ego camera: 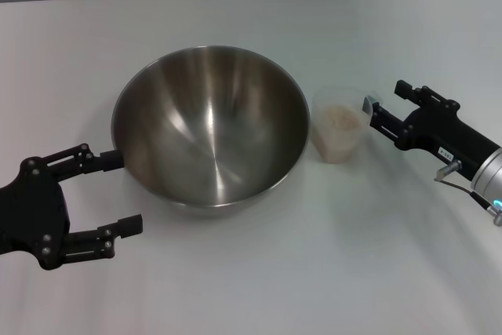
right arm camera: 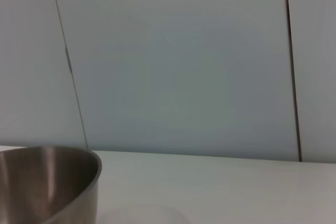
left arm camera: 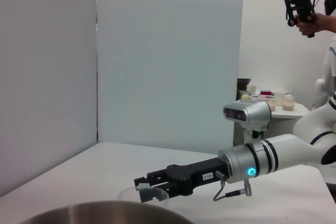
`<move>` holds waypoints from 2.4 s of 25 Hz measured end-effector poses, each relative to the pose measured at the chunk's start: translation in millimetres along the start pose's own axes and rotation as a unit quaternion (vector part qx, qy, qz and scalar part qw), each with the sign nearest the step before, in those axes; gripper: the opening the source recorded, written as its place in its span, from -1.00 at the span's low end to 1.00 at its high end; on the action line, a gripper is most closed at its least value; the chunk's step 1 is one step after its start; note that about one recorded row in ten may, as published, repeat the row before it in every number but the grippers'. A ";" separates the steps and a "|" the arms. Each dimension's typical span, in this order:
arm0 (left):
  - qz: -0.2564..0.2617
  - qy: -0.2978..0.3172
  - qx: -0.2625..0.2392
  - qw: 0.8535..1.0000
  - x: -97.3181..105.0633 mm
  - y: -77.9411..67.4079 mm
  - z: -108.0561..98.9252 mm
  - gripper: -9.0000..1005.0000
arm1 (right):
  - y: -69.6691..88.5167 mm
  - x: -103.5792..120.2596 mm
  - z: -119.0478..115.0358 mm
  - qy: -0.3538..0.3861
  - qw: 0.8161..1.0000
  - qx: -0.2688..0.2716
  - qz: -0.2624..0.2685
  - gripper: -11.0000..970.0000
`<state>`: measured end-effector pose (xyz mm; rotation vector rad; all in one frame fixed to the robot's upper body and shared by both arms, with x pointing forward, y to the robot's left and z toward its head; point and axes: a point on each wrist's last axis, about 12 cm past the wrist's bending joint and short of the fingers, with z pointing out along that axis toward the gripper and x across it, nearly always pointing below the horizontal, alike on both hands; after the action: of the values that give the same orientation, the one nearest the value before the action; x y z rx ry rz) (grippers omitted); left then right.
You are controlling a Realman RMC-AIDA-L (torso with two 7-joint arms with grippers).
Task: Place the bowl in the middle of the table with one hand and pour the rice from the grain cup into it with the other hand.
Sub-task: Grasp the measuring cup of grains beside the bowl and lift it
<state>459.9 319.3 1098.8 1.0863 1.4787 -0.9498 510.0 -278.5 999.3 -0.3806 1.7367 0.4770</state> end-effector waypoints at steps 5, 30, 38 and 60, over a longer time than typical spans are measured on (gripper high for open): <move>0.001 0.001 -0.001 1.000 -0.4 1.1 0.7 0.65 | -0.2 -0.8 1.1 -0.001 1.000 0.000 -0.001 0.26; 0.003 0.002 -0.002 1.000 -1.3 3.1 1.9 0.65 | 6.9 0.6 4.1 -0.004 0.999 -0.006 -0.038 0.05; 0.002 0.004 -0.002 1.000 -0.7 2.7 1.0 0.65 | 7.6 1.6 3.2 -0.004 0.999 -0.006 -0.035 -0.36; 0.007 0.003 -0.001 1.000 -0.3 1.6 0.4 0.65 | 11.8 4.7 1.5 -0.004 1.000 -0.008 -0.026 -0.94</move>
<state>461.6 319.4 1099.0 1.0990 1.4749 -0.9361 504.3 -267.6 995.8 -0.4333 1.7119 0.4551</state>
